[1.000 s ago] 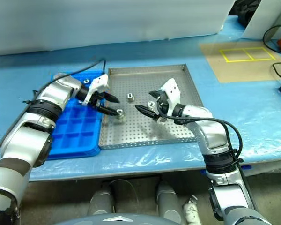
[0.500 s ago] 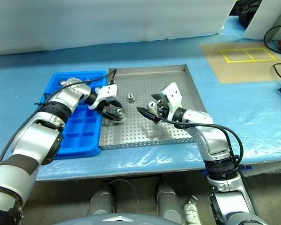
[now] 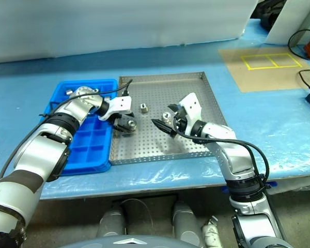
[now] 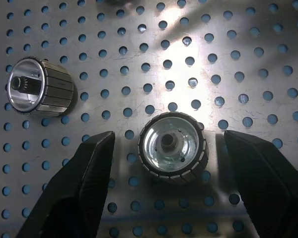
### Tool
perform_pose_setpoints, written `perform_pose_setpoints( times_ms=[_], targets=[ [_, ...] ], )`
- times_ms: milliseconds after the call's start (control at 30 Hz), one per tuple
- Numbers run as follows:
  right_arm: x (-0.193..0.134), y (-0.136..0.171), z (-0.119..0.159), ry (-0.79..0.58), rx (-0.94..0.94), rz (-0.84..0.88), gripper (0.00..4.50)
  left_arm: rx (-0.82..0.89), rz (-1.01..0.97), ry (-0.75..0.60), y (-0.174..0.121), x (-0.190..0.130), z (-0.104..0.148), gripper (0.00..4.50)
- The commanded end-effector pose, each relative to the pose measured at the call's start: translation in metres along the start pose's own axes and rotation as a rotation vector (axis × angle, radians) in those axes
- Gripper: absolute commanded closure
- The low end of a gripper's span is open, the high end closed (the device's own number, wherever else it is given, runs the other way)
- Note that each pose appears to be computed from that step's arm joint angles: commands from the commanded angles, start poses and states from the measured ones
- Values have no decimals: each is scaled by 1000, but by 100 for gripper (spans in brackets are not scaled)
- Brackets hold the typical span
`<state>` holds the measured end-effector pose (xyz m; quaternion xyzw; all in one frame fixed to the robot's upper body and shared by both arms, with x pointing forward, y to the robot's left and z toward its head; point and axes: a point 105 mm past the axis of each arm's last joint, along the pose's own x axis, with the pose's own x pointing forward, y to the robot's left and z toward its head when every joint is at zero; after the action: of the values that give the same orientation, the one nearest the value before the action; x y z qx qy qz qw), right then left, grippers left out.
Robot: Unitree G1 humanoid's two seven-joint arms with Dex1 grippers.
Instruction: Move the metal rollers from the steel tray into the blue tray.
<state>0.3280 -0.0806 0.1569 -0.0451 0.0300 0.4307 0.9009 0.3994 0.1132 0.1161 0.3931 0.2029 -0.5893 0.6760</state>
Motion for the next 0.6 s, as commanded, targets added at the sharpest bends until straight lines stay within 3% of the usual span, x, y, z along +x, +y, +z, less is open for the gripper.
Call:
perform_pose_setpoints(
  times_ms=[33, 367, 600],
  targets=[
    [-1, 3, 16, -50, -37, 11, 0, -1, 26, -21, 1, 2, 0, 1],
    [-5, 16, 8, 7, -70, 90, 0, 4, -49, 39, -15, 11, -16, 1],
    [-8, 14, 7, 16, -76, 80, 0, -16, -6, 10, -12, 20, -12, 1]
  ],
)
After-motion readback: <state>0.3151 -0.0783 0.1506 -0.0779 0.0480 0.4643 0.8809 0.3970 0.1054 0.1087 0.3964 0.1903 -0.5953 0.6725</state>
